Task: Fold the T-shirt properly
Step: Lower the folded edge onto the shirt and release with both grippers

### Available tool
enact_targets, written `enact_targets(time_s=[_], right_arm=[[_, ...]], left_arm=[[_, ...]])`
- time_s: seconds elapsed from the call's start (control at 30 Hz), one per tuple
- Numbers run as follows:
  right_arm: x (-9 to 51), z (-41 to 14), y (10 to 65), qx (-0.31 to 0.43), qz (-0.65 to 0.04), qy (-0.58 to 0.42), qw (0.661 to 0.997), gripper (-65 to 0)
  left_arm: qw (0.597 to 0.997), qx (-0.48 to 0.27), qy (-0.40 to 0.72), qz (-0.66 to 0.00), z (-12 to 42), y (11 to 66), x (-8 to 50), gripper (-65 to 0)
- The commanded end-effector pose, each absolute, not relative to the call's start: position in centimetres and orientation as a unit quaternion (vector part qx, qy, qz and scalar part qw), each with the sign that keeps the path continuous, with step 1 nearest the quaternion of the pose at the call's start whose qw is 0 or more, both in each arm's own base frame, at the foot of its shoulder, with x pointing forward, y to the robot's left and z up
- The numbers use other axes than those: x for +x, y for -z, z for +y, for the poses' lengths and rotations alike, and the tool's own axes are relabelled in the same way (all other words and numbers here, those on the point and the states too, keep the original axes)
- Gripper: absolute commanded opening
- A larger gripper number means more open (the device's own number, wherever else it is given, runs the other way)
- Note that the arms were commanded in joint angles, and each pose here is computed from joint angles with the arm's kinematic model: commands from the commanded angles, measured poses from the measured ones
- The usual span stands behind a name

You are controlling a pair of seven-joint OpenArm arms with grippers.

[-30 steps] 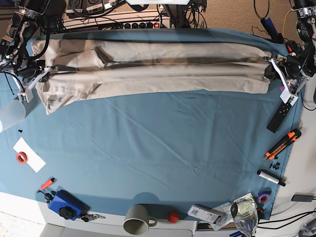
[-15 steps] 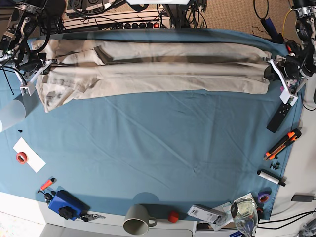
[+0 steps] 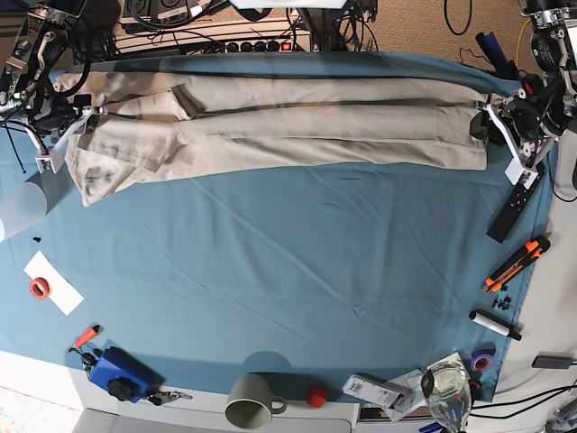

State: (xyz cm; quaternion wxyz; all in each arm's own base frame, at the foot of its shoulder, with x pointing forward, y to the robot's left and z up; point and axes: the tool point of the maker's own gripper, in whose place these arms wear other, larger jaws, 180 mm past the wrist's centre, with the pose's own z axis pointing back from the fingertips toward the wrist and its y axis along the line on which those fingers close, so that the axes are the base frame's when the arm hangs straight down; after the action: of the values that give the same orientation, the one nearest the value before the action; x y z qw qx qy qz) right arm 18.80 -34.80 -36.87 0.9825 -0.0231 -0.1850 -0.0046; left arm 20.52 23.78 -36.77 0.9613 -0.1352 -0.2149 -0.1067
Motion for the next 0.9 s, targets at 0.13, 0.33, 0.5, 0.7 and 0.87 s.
enact_targets(time_s=[0.13, 0.33, 0.5, 0.7, 0.87], right_arm=[[20.8, -35.1, 33.3, -0.055, -0.238, -0.021, 0.97, -41.8], [21.3, -35.4, 32.0, -0.067, -0.26, -0.023, 0.963, -41.8], [21.4, -35.4, 32.0, -0.067, -0.263, -0.024, 0.962, -41.8], [21.4, -35.5, 32.0, -0.067, -0.263, -0.023, 0.962, -41.8], [21.3, -35.4, 32.0, -0.067, -0.262, -0.023, 0.962, -41.8]], left_arm=[[0.952, -0.092, 0.136, -0.259, 24.3, 33.8, 22.0, -38.5], [0.944, -0.064, 0.129, -0.298, 25.3, 32.1, 22.1, -35.2], [0.952, -0.08, 0.088, -0.283, 24.8, 33.2, 20.9, -31.5], [0.949, -0.135, 0.029, -0.283, 22.1, 35.2, 20.4, -31.5], [0.956, -0.144, -0.023, -0.254, 21.9, 38.0, 19.4, -31.5]])
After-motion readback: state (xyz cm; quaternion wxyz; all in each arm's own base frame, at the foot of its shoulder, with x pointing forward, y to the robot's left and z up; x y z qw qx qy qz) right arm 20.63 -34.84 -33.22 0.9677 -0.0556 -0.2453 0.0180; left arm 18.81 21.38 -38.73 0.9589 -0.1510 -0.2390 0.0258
